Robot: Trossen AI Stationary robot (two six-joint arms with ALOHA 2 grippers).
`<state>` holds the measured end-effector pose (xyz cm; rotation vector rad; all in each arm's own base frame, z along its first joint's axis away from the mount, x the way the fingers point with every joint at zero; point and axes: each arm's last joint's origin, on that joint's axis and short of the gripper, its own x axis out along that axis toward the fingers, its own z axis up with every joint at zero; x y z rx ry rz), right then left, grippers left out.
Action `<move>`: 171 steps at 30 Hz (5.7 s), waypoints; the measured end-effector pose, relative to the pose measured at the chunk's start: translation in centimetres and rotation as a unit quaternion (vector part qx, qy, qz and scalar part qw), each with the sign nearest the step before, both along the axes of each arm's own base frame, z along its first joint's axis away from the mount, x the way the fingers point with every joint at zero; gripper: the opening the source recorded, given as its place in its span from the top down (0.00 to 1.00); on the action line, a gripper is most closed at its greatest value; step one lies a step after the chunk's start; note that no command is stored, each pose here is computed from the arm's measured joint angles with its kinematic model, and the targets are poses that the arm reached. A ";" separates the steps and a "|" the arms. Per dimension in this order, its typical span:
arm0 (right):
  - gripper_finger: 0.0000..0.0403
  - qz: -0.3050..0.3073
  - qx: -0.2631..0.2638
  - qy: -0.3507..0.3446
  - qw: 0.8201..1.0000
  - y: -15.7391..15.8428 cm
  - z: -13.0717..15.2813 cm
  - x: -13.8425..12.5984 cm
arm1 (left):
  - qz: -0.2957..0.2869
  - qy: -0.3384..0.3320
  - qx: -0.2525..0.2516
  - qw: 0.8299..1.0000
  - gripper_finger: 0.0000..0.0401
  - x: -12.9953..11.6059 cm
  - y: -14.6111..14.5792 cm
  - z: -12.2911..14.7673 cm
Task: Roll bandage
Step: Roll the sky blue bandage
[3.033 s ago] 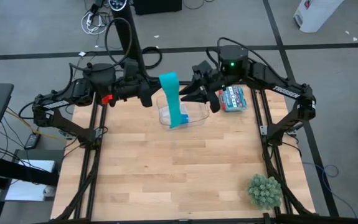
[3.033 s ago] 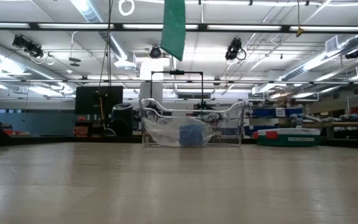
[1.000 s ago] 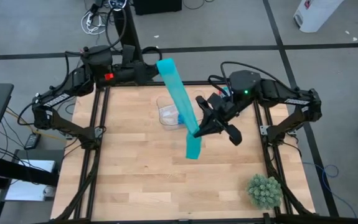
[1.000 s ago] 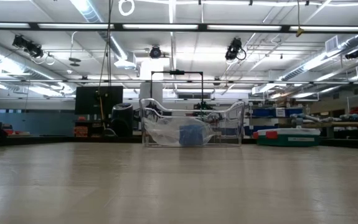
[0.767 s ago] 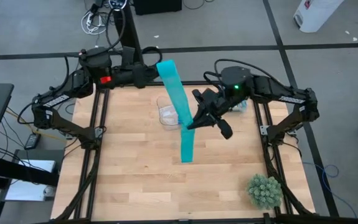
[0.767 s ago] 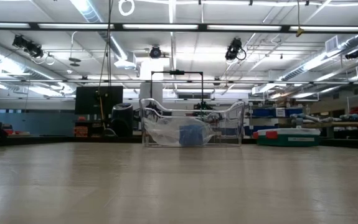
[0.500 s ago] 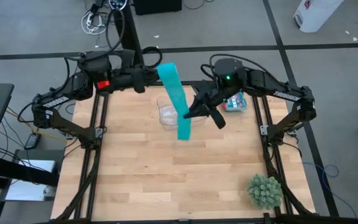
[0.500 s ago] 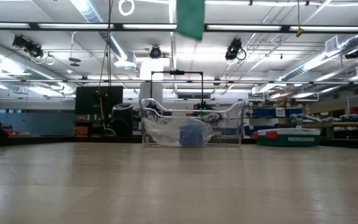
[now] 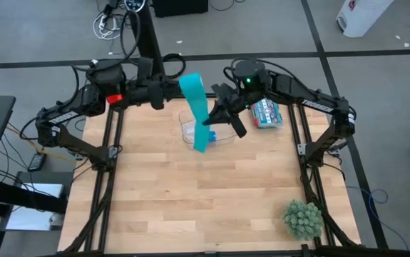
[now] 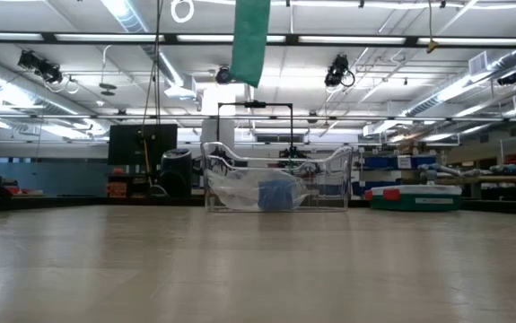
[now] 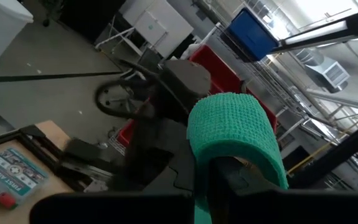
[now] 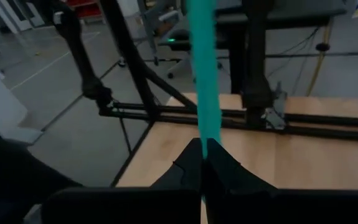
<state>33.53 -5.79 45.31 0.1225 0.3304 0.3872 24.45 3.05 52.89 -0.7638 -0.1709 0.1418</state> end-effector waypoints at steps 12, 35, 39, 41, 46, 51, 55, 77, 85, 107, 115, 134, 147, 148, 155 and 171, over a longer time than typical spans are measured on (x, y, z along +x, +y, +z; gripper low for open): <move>1.00 -0.048 -0.002 -0.020 0.999 -4.2 0.2 -0.8 | -0.012 0.033 -0.014 0.999 0.95 0.8 -0.7 -0.9; 1.00 -0.086 -0.017 -0.071 0.994 -6.6 1.8 -2.4 | -0.055 0.115 -0.048 0.991 0.95 3.5 -1.1 -3.6; 0.98 -0.082 -0.029 -0.089 0.992 -6.2 2.6 -3.1 | -0.054 0.121 -0.049 0.990 0.95 3.5 -1.1 -3.7; 0.94 -0.077 -0.024 -0.081 0.993 -6.0 2.5 -3.2 | -0.050 0.122 -0.049 0.990 0.95 3.5 -1.0 -3.7; 0.80 -0.063 -0.001 -0.048 0.997 -5.3 1.9 -3.1 | -0.042 0.122 -0.049 0.990 0.95 3.5 -0.6 -3.7; 0.67 -0.066 0.046 0.049 0.996 -4.6 0.7 -4.3 | -0.045 0.115 -0.049 0.991 0.95 3.5 -0.6 -3.6; 0.63 -0.102 0.016 0.087 0.991 -4.0 0.9 -6.5 | -0.049 0.102 -0.047 0.993 0.95 3.5 -0.6 -3.3; 0.43 -0.145 -0.155 -0.142 0.967 2.3 6.4 -7.2 | -0.079 0.088 -0.114 0.986 0.95 3.5 -0.8 -3.2; 0.35 -0.143 -0.175 -0.157 0.961 2.8 6.2 -5.9 | -0.075 0.086 -0.125 0.986 0.95 3.5 -0.8 -3.2; 0.47 -0.132 -0.260 -0.185 0.939 2.7 5.5 -3.6 | -0.074 0.084 -0.170 0.979 0.95 3.5 -0.8 -3.3; 0.69 -0.133 -0.259 -0.191 0.937 2.7 5.6 -3.7 | -0.063 0.074 -0.193 0.976 0.95 3.6 -0.7 -3.2; 0.99 -0.123 -0.251 -0.201 0.939 2.9 6.4 -5.0 | -0.061 0.053 -0.104 0.991 0.63 3.1 0.6 -2.4; 1.00 -0.152 -0.176 -0.231 0.945 2.7 8.2 -7.5 | -0.110 -0.010 -0.030 0.993 0.62 2.5 1.3 -0.8; 1.00 -0.156 -0.164 -0.225 0.948 2.5 8.2 -7.5 | -0.112 -0.006 -0.021 0.993 0.62 2.7 1.2 -0.9; 1.00 -0.179 -0.081 -0.202 0.960 1.0 8.1 -7.7 | -0.095 0.006 0.043 0.995 0.62 3.2 0.5 -1.2; 1.00 -0.138 0.089 -0.200 0.966 -1.8 8.9 -8.7 | -0.026 0.056 0.254 0.965 0.62 3.1 -3.6 -1.1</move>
